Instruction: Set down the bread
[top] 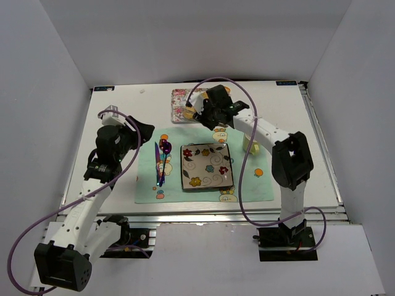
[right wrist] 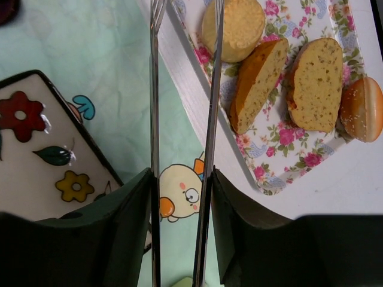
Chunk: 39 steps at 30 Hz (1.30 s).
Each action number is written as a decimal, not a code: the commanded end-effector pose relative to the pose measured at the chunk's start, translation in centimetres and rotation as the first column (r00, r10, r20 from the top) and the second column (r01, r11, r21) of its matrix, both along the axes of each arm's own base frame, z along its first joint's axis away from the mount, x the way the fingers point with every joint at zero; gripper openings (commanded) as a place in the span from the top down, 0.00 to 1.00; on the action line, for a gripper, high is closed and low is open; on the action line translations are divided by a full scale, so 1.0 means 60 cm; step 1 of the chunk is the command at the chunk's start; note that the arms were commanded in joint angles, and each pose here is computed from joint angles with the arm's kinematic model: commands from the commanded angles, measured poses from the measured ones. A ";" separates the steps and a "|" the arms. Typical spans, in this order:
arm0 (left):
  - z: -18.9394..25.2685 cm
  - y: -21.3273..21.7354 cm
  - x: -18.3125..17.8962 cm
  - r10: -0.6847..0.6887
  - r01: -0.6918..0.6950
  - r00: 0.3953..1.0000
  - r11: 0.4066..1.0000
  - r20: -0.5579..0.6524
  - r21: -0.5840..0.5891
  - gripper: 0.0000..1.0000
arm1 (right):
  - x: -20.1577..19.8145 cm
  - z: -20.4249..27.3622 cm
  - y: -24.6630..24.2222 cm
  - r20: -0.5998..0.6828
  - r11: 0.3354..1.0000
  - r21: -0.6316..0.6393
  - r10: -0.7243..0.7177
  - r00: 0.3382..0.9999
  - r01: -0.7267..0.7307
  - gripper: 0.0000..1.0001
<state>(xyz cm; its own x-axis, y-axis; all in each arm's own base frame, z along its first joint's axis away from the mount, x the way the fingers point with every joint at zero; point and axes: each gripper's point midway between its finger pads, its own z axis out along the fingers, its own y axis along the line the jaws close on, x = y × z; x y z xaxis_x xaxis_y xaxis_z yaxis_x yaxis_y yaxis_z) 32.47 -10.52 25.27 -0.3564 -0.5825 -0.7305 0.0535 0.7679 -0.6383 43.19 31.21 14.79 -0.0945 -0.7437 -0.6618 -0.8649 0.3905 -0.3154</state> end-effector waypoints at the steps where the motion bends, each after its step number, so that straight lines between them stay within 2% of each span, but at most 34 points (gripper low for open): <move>1: -0.006 0.006 -0.008 0.016 -0.016 1.000 1.000 -0.004 0.006 0.30 | 0.043 0.052 0.004 0.158 1.000 -0.009 -0.014 0.987 0.016 0.52; 11: -0.008 0.004 -0.005 0.013 -0.013 1.000 1.000 -0.004 0.006 0.30 | 0.063 0.030 -0.001 0.216 0.997 -0.063 -0.031 0.976 0.045 0.51; 22: -0.007 0.003 -0.004 0.012 -0.012 1.000 1.000 -0.004 0.004 0.30 | 0.049 0.000 0.003 0.168 0.996 -0.083 -0.023 0.986 0.037 0.49; 39: -0.005 0.005 -0.005 0.016 -0.016 1.000 1.000 0.001 0.005 0.30 | 0.050 -0.044 -0.018 0.159 0.986 -0.145 -0.058 0.986 0.082 0.49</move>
